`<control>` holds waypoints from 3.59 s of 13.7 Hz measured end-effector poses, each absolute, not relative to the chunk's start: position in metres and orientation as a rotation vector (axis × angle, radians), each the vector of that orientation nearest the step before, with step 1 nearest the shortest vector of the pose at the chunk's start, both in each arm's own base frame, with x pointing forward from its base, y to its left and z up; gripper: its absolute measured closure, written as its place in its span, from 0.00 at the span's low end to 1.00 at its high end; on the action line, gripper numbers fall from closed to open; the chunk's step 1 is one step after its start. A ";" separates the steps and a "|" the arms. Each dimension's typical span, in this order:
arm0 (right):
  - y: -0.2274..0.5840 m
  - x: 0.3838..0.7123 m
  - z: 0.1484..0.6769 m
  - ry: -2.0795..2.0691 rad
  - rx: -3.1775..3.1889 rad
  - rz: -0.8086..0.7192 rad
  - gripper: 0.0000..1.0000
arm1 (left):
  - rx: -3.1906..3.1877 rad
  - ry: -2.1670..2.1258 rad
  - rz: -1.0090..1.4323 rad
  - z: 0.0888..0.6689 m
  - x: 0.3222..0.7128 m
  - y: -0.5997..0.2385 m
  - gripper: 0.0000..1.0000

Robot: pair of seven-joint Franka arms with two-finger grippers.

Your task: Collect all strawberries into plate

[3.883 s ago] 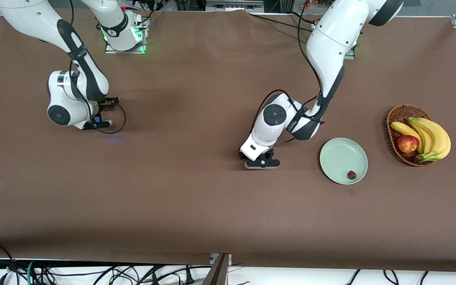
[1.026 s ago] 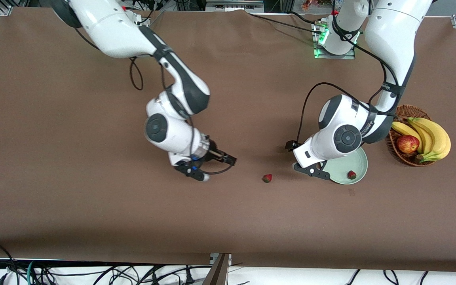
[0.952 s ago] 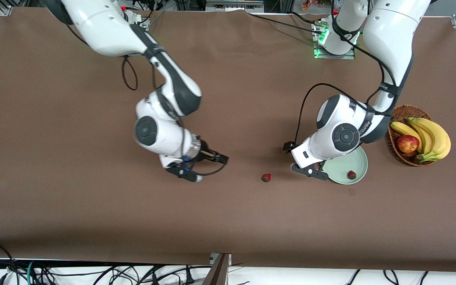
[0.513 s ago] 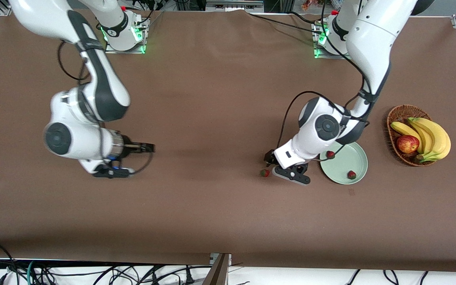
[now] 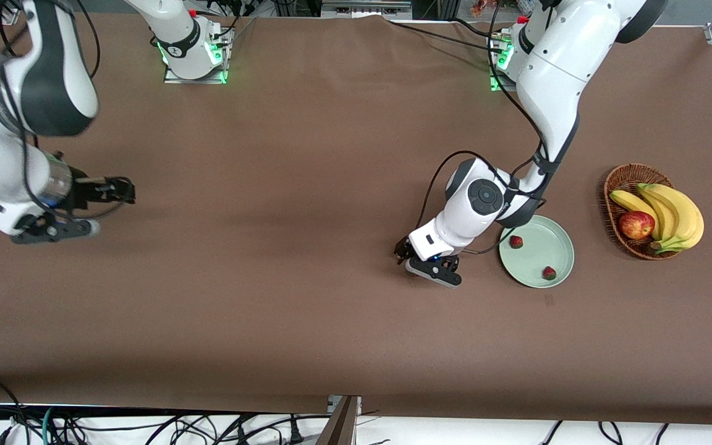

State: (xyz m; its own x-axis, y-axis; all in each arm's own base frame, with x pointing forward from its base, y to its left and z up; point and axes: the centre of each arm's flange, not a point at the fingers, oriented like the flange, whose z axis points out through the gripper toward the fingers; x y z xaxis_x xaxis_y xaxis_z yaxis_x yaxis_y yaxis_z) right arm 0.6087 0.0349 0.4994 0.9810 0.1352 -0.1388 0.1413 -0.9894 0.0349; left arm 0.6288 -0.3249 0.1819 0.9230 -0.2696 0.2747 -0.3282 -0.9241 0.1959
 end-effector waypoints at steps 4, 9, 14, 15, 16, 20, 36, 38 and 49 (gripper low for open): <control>0.008 0.573 0.580 0.115 3.093 -0.072 0.00 | 2.843 -0.455 0.358 0.170 0.626 -0.326 0.32; 0.008 0.559 0.580 -0.128 3.125 -0.155 0.00 | 2.853 -0.447 0.364 0.171 0.629 -0.317 0.66; 0.008 0.560 0.587 -0.135 3.132 -0.129 0.00 | 2.948 -0.511 0.090 0.222 0.638 -0.269 0.66; 0.008 0.560 0.591 -0.133 3.127 -0.118 0.00 | 2.961 -0.564 0.009 0.237 0.638 -0.252 0.66; 0.006 0.560 0.593 -0.107 3.117 -0.109 0.00 | 2.963 -0.630 -0.078 0.247 0.637 -0.232 0.66; -0.004 0.559 0.598 0.178 3.053 -0.108 0.00 | 2.904 -0.893 -0.244 0.257 0.646 -0.136 0.66; -0.007 0.575 0.606 0.124 3.086 -0.111 0.00 | 3.005 -0.910 -0.270 0.455 0.628 -0.097 0.00; -0.008 0.575 0.607 0.122 3.086 -0.110 0.00 | 3.057 -0.801 -0.273 0.513 0.616 -0.088 0.00; -0.008 0.575 0.607 0.120 3.086 -0.111 0.00 | 3.162 -0.278 0.072 0.608 0.542 -0.027 0.00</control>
State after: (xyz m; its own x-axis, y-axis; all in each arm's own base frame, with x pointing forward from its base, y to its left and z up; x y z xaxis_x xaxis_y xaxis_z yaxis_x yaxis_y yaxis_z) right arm 0.5754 -0.0082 0.6066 0.9944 0.0756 -0.0738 0.0793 -0.9957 0.0480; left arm 0.5417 -0.0274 0.6085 0.9836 -0.1752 0.0420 -0.1737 -0.9841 -0.0373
